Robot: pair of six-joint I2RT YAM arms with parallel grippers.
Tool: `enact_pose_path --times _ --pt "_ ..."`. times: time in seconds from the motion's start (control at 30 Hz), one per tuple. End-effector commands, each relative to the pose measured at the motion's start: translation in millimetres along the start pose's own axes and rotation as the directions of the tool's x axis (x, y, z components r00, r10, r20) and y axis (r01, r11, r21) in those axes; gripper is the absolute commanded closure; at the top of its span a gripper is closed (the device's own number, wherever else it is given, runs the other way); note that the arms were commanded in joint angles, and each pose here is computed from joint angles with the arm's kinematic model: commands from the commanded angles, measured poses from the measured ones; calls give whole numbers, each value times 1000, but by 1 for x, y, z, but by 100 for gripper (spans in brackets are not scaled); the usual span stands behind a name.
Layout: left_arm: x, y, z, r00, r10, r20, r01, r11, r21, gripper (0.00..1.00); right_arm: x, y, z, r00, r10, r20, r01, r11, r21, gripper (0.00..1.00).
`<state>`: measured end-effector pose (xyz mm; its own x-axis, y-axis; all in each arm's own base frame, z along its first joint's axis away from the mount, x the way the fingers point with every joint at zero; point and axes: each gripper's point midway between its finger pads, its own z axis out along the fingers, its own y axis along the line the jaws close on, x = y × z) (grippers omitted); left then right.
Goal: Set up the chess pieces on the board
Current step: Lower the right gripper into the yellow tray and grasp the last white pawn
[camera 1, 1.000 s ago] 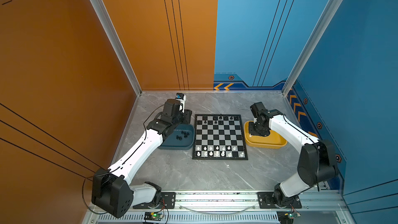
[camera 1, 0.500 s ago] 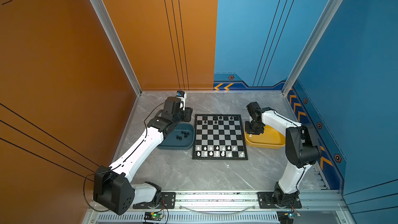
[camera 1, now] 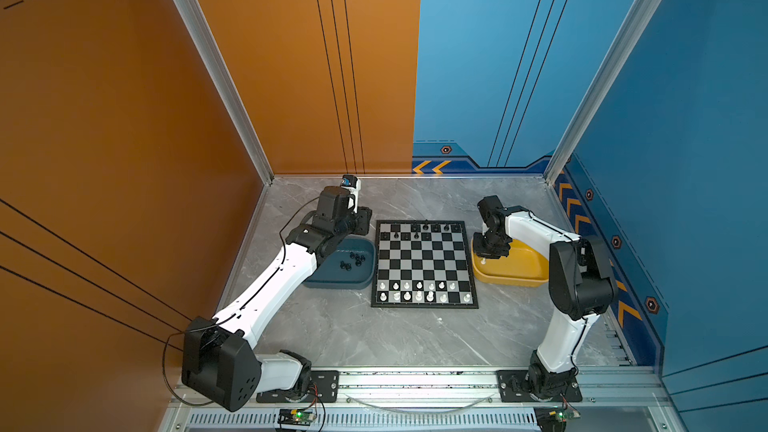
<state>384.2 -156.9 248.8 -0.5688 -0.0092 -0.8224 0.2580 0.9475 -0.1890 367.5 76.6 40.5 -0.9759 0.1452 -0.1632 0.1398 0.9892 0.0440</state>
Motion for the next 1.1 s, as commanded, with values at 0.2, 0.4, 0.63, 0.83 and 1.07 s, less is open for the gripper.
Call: enact_pose_path --times 0.2,0.4,0.63,0.83,1.07 --pt "-8 -1 -3 1000 12 8 -12 1000 -5 54 4 -2 6 1000 3 -23 -3 1000 -2 77" --pt "-7 -1 -3 1000 11 6 -11 1000 -5 54 7 -4 3 1000 6 -21 -6 1000 -1 74" --pt "-7 -1 -2 1000 10 4 -10 1000 -3 54 9 -5 0 1000 7 -20 -7 1000 -1 74" --pt "-6 -1 -1 1000 8 0 -8 1000 -3 54 10 -5 0 1000 12 -18 -12 1000 -3 78" --pt "-6 -2 0 1000 9 -3 -9 1000 0 54 12 -6 0 1000 14 -24 -14 1000 -3 83"
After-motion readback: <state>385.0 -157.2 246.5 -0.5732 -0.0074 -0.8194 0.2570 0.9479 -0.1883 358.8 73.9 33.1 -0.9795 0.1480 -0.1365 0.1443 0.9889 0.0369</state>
